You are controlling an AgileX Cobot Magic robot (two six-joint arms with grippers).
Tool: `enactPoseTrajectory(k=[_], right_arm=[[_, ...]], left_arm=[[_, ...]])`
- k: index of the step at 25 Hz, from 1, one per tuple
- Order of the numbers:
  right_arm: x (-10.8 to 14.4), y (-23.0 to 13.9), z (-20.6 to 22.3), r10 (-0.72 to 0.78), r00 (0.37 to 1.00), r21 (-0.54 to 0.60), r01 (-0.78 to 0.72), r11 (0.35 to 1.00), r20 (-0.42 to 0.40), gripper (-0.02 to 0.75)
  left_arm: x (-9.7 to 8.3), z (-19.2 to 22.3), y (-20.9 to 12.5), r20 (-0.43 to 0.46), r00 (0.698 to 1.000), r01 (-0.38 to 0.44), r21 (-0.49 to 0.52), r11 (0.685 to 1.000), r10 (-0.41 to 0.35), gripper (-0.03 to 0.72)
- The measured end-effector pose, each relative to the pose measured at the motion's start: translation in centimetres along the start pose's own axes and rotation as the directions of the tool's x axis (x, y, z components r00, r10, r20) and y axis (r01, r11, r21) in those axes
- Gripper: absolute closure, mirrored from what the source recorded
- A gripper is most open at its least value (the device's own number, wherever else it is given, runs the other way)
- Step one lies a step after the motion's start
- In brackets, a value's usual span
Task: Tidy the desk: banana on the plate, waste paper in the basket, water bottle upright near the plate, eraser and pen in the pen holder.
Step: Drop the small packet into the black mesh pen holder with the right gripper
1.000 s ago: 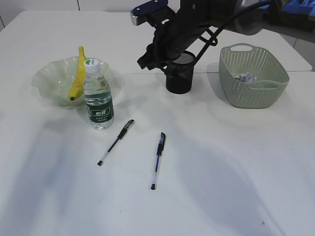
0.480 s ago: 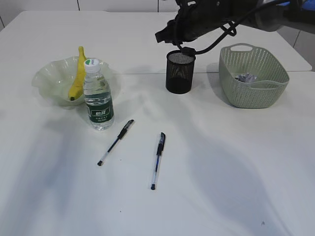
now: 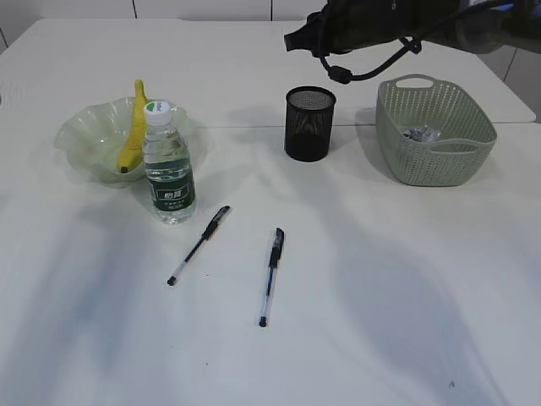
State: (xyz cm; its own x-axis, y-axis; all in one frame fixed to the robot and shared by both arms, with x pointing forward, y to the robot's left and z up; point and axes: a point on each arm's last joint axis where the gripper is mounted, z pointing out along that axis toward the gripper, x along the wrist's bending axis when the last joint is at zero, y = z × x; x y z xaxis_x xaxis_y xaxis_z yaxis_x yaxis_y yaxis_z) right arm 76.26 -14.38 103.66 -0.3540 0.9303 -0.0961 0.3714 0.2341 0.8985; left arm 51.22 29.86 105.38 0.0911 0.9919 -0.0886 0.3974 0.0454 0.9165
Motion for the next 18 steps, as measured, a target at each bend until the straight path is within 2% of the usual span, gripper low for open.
enactPoseTrajectory(k=[18], right_arm=[[0.2,-5.1,4.0,0.031,1.000,0.076,-0.031,0.997,-0.004,0.566]], left_arm=[[0.0,0.0,0.0,0.005,1.000,0.000,-0.001,1.000,0.000,0.192]])
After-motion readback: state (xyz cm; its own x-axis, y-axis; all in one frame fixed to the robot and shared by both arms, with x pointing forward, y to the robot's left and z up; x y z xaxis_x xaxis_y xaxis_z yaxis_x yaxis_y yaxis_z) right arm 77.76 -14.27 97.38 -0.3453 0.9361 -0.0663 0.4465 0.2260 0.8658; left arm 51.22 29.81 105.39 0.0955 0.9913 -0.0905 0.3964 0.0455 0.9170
